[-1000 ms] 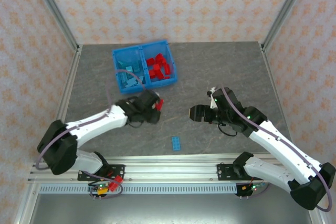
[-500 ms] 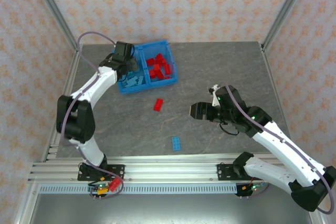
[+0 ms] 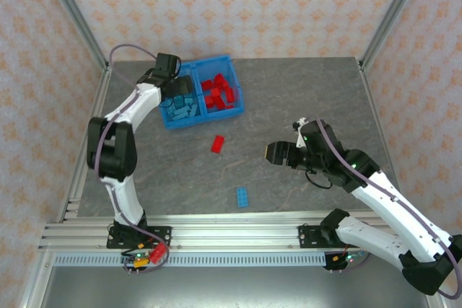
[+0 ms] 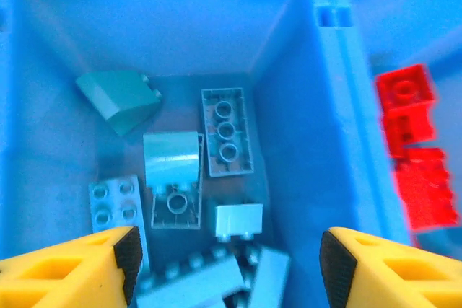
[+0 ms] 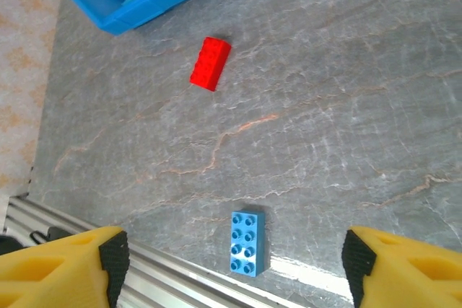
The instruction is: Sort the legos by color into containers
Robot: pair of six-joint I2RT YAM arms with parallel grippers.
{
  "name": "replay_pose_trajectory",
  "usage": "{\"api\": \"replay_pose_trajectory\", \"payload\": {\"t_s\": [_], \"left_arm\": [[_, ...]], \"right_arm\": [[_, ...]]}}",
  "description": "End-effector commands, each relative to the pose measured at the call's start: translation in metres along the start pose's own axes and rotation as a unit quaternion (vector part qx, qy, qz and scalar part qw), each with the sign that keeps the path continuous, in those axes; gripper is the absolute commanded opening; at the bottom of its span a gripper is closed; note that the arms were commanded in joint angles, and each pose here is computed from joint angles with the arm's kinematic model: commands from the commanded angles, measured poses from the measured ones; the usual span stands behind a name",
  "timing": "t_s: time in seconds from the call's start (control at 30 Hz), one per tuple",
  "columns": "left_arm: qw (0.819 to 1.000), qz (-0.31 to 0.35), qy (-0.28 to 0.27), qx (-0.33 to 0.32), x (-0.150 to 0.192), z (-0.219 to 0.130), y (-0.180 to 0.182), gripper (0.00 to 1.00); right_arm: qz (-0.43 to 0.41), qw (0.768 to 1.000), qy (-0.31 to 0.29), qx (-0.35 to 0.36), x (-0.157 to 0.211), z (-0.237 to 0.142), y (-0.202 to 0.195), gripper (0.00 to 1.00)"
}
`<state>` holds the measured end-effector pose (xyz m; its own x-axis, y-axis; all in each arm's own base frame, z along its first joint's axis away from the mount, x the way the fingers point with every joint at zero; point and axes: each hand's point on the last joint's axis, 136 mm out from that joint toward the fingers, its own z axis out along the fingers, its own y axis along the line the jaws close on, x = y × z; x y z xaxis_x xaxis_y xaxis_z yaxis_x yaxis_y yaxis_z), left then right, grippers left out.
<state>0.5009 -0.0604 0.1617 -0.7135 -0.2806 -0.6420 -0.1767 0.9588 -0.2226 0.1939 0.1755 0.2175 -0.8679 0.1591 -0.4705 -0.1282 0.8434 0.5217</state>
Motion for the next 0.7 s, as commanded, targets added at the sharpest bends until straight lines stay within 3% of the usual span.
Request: {"api": "replay_pose_trajectory", "payload": {"t_s": [0.0,0.17,0.3,0.4,0.47,0.53,0.67], "left_arm": [[0.992,0.002,-0.081,0.097,-0.019,-0.096,-0.045,0.7],[0.969,0.131,-0.126,0.17,0.026,-0.203,-0.09,0.75],[0.932,0.264,-0.09,0.231,0.087,-0.249,-0.11,0.8],[0.886,0.364,-0.017,0.288,0.151,-0.269,-0.115,0.85],[0.83,0.447,0.026,0.332,0.2,-0.283,-0.113,0.9],[0.789,0.495,0.052,0.361,0.237,-0.291,-0.106,0.93],[0.745,0.511,0.109,0.416,0.284,-0.304,-0.093,0.97]], "right_arm": [[0.011,0.997,0.028,0.074,0.013,0.014,-0.024,0.77],[-0.003,0.994,0.075,0.084,0.036,0.048,-0.011,0.77],[-0.012,0.989,0.113,0.096,0.058,0.077,0.001,0.77],[-0.024,0.983,0.139,0.115,0.075,0.099,0.007,0.78],[-0.03,0.98,0.154,0.122,0.085,0.112,0.011,0.78],[-0.036,0.977,0.167,0.128,0.094,0.123,0.014,0.78],[-0.06,0.967,0.204,0.143,0.111,0.143,0.017,0.78]]}}
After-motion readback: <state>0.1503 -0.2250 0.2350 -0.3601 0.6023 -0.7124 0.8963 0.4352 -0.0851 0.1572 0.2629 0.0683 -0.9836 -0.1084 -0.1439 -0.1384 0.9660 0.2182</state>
